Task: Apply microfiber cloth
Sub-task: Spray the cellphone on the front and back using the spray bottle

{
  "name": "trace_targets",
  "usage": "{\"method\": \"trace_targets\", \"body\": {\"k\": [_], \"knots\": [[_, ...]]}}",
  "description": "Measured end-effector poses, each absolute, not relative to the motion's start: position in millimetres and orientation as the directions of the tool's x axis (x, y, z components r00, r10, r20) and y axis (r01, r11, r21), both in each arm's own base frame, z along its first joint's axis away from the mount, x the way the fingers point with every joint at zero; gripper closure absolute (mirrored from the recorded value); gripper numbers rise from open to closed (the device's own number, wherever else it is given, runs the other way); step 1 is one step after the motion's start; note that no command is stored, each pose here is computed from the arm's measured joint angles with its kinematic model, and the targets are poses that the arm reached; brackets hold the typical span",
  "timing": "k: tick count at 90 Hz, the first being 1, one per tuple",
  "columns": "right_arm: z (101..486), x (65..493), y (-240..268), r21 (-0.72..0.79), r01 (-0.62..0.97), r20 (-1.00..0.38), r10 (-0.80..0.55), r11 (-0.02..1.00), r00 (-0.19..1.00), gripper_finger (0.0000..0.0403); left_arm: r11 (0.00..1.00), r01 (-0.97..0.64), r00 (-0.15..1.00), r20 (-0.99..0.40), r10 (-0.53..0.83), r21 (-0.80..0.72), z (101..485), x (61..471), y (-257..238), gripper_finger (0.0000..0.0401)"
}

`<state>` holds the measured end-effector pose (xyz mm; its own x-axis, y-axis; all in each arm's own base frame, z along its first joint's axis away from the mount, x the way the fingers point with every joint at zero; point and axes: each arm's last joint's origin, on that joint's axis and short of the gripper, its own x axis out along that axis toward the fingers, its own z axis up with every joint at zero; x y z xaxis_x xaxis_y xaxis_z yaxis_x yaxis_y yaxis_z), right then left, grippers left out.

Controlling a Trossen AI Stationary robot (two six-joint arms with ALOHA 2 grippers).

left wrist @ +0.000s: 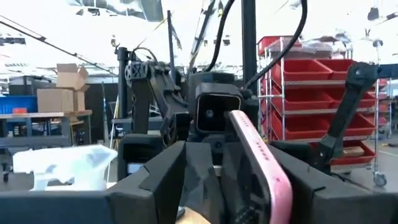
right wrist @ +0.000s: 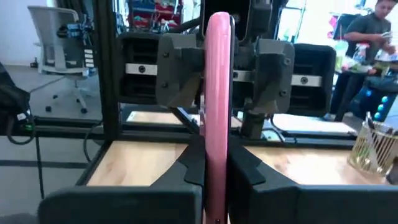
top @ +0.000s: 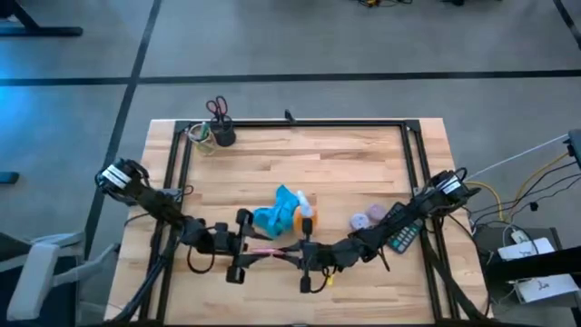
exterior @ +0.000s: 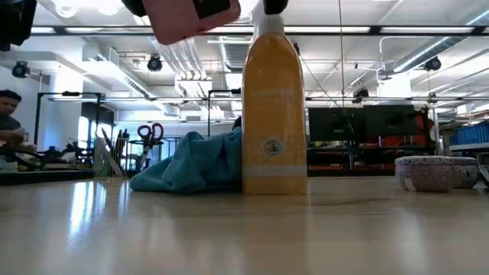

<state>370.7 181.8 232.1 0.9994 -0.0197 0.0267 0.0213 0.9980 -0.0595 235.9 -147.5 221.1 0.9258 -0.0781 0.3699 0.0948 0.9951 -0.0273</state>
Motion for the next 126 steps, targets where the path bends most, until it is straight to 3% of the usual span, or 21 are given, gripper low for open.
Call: {"method": "trace_targets", "body": {"k": [25, 46, 75, 98, 126], "knots": [[233, 374, 177, -0.031, 0.034, 0.023, -0.033, 0.999, 0.999, 0.0393, 0.997, 0.076, 0.923, 0.377, -0.073, 0.009, 224, 238, -147, 0.0302], [232, 376, 172, -0.016, 0.046, 0.022, -0.046, 0.999, 0.999, 0.0386, 0.998, 0.064, 0.926, 0.372, -0.065, 0.015, 227, 240, -147, 0.0386], [232, 377, 167, -0.002, 0.146, 0.021, -0.146, 0.989, 0.989, 0.032, 0.998, 0.011, 0.97, 0.242, -0.024, 0.056, 238, 234, -140, 0.0389], [252, 372, 178, -0.091, 0.117, 0.018, -0.116, 0.989, 0.993, 0.029, 0.998, 0.038, 0.984, 0.17, -0.046, 0.052, 241, 228, -138, 0.0389], [318, 320, 181, -0.221, 0.0, -0.302, -0.069, 0.975, 0.951, 0.0295, 0.981, -0.194, 0.975, 0.115, 0.189, 0.03, 236, 229, -130, 0.0389]]}}
